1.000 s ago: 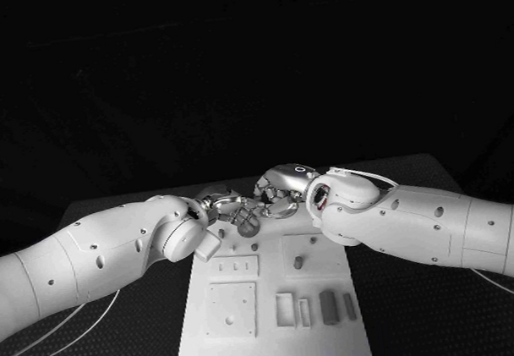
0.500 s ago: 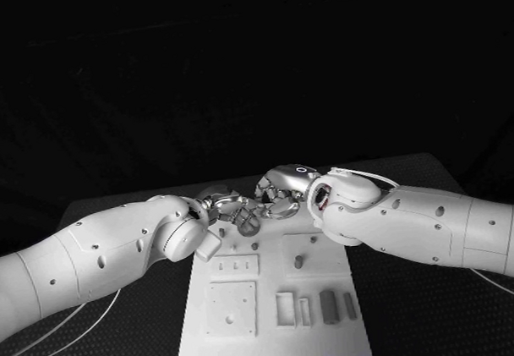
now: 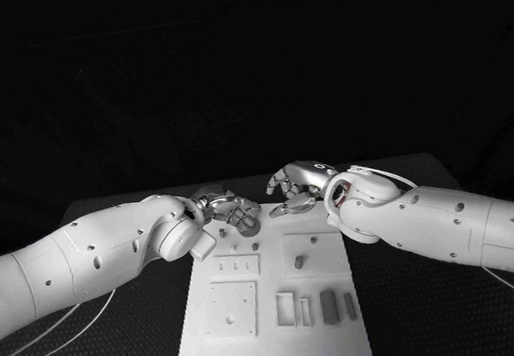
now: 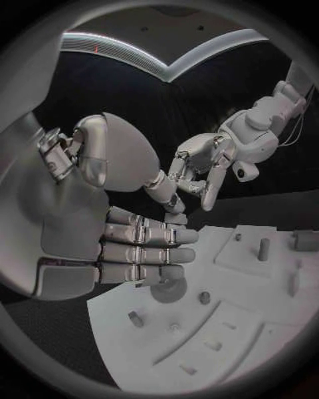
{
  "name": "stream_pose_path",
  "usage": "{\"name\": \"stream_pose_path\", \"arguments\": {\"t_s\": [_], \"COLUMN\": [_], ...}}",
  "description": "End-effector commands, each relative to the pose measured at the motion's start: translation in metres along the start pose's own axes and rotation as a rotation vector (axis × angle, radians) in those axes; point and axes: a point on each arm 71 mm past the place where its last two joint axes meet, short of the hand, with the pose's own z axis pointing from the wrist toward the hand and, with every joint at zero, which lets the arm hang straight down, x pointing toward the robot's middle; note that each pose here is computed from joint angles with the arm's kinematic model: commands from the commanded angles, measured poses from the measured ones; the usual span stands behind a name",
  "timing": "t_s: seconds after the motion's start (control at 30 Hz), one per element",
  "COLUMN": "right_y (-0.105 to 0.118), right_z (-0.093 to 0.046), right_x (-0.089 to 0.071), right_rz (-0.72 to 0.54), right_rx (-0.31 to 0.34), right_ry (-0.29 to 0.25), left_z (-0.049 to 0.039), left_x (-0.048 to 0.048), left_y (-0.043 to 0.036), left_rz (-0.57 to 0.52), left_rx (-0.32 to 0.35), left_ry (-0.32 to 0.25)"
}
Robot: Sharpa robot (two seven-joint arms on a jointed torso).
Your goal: Assemble the parts on the task board
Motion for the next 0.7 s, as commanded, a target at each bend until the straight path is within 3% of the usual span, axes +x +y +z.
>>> {"name": "stream_pose_path", "arguments": {"t_s": [0.03,0.27,0.47,0.7], "right_y": [-0.011,-0.05,-0.078,-0.092], "right_z": [-0.008,-0.021,-0.026,-0.027], "right_x": [-0.009,-0.024,-0.034,-0.041], "right_rz": [0.102,0.243,0.335,0.349], "right_rx": [-0.023,0.059,0.139,0.175], "right_ry": [-0.071,-0.147,-0.185,-0.201], "left_z": [-0.0014,-0.0064,-0.0119,-0.0194], "left_x": [-0.0012,-0.0105,-0.0182,-0.0121], "left_y": [0.0018,0.0109,0.0188,0.0343], "left_rz": [0.039,0.145,0.253,0.425], "left_rx": [-0.004,-0.035,-0.076,-0.191], "left_ry": [0.024,0.035,0.01,0.07]}}
